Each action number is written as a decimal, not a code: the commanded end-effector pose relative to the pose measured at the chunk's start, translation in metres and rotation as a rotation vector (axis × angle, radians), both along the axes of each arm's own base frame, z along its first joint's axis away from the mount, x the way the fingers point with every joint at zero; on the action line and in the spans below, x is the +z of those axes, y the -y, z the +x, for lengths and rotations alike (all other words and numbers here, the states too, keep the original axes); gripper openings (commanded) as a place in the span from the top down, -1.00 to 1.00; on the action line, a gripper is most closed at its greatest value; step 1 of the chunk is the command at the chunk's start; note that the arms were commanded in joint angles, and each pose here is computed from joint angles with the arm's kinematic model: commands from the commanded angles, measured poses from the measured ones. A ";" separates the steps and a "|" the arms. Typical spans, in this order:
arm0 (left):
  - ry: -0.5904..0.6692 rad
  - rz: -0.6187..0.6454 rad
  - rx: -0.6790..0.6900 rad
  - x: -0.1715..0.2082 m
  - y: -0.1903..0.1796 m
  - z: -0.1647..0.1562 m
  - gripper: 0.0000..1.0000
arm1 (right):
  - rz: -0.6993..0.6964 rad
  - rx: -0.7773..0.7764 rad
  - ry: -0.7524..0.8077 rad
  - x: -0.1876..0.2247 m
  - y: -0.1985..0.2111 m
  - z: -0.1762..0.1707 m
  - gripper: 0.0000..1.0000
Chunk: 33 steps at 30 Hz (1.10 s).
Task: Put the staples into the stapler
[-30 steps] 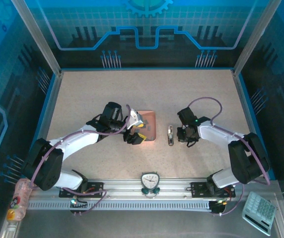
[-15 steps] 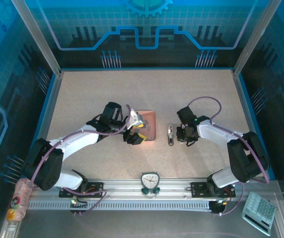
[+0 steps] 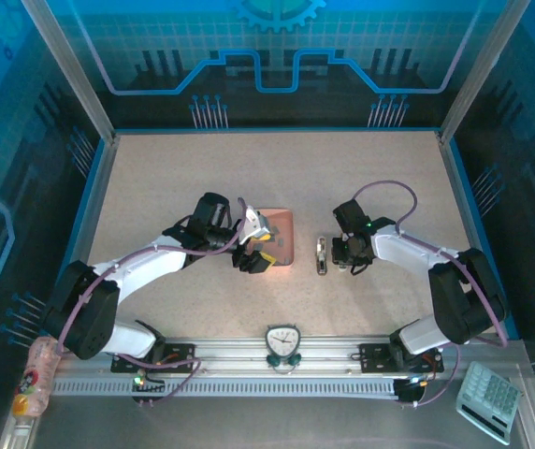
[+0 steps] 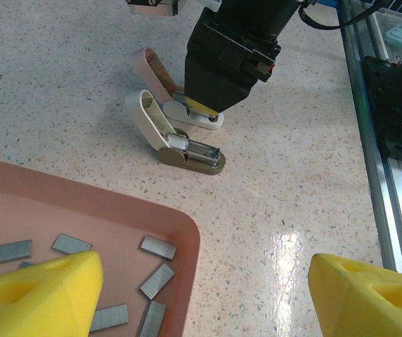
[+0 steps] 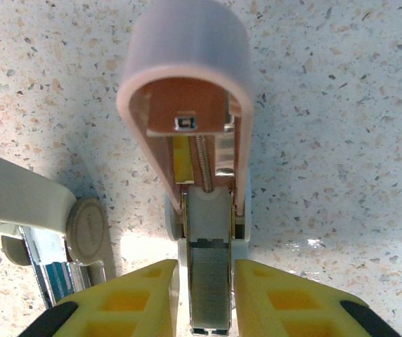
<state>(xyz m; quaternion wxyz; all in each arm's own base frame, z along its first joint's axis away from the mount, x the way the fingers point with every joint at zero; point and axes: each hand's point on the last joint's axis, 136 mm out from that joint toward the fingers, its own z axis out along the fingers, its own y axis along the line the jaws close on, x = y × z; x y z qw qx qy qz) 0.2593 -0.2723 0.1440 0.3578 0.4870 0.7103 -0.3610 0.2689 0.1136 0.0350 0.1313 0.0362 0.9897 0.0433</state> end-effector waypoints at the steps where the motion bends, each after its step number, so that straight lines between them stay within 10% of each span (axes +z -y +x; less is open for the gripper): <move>1: 0.016 0.007 -0.023 0.004 0.004 0.001 -0.56 | -0.007 -0.008 -0.005 0.004 0.003 0.004 0.47; 33: 0.010 0.014 -0.025 0.001 0.004 0.000 -0.56 | -0.016 0.001 -0.016 0.014 0.004 0.002 0.61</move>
